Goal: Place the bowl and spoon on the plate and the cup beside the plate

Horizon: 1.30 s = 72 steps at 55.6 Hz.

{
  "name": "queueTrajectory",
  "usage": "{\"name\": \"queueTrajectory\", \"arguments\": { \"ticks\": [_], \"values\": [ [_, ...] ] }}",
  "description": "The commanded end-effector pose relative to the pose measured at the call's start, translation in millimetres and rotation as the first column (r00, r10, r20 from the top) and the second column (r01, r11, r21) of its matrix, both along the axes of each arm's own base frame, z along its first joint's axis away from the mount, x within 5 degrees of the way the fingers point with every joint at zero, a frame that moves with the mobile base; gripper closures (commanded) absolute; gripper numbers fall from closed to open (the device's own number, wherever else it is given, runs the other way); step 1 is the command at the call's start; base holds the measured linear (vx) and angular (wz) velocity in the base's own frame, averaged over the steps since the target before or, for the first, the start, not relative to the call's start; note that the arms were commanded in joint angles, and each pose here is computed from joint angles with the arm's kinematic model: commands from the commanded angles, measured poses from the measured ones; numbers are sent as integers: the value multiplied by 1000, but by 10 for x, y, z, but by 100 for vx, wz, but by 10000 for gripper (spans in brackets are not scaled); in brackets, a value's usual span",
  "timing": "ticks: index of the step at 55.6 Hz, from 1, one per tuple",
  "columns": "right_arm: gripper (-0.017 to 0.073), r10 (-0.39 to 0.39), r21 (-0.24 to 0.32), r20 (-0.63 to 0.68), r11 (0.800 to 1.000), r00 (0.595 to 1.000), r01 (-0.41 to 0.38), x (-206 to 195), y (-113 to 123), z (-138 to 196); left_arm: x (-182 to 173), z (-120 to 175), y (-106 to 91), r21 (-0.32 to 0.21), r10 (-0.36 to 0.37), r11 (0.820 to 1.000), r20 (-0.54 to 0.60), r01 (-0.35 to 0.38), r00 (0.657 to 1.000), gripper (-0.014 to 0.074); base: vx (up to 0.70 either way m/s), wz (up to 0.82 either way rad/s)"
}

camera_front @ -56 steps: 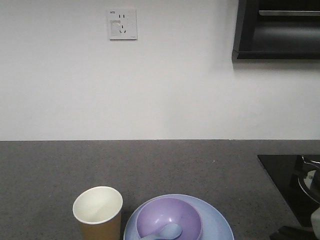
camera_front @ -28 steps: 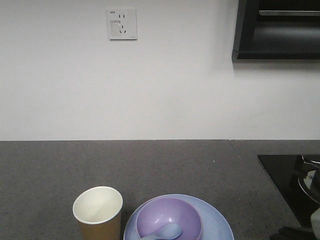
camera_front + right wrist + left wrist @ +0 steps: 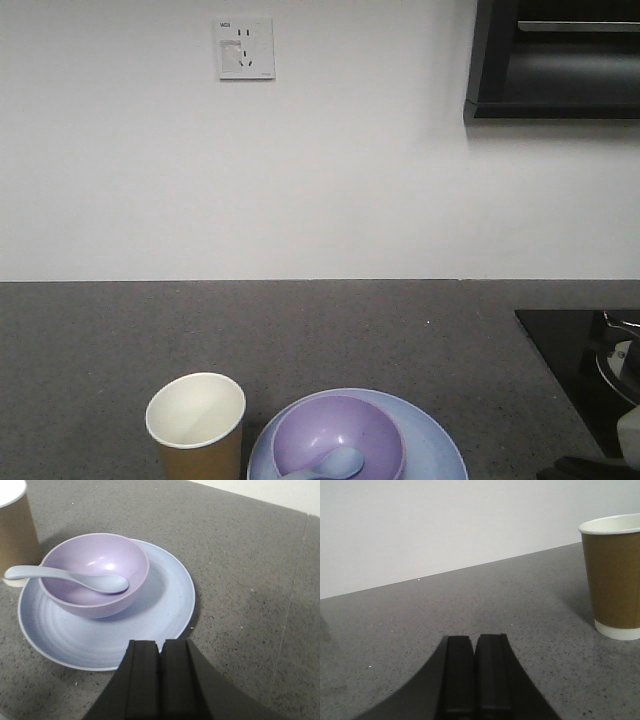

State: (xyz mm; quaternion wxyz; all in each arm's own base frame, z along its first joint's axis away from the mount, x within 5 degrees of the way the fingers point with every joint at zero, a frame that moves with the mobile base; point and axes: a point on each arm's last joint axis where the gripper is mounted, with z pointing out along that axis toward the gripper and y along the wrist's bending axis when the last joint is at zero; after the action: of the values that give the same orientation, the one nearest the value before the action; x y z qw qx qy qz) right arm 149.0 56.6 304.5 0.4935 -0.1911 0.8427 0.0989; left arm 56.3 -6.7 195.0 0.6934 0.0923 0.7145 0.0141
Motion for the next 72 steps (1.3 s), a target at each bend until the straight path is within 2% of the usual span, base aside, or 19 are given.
{"name": "queueTrajectory", "arguments": {
  "ticks": [1,8,20,22,26,31,39,51,72],
  "values": [
    [560,-91,76,99,994,991,84,29,-52,178,-14,166,15,-33,18,999,113,-14,993,594,0,0],
    [560,-171,149,162,978,972,148,-83,-141,60,-14,166,15,-33,18,999,113,-14,993,594,0,0],
    [560,-173,222,317,970,933,104,-509,-263,-531,-14,166,15,-33,18,999,113,-14,993,594,0,0],
    [560,-192,243,327,963,925,114,-562,-292,-615,-14,166,15,-33,18,999,113,-14,993,594,0,0],
    [560,-273,299,317,938,908,177,-687,-382,-836,-14,166,15,-33,18,999,113,-14,993,594,0,0],
    [560,-344,326,321,915,883,238,-781,-454,-1005,-14,166,15,-33,18,999,113,-14,993,594,0,0],
    [560,-400,333,363,899,841,284,-903,-516,-1092,-14,166,15,-33,18,999,113,-14,993,594,0,0],
    [560,-391,343,435,905,811,253,-928,-514,-1032,-14,166,15,-33,18,999,113,-14,993,594,0,0],
    [560,-391,345,441,905,808,250,-929,-513,-1024,-14,166,15,-33,18,999,113,-14,993,594,0,0]
  ]
}}
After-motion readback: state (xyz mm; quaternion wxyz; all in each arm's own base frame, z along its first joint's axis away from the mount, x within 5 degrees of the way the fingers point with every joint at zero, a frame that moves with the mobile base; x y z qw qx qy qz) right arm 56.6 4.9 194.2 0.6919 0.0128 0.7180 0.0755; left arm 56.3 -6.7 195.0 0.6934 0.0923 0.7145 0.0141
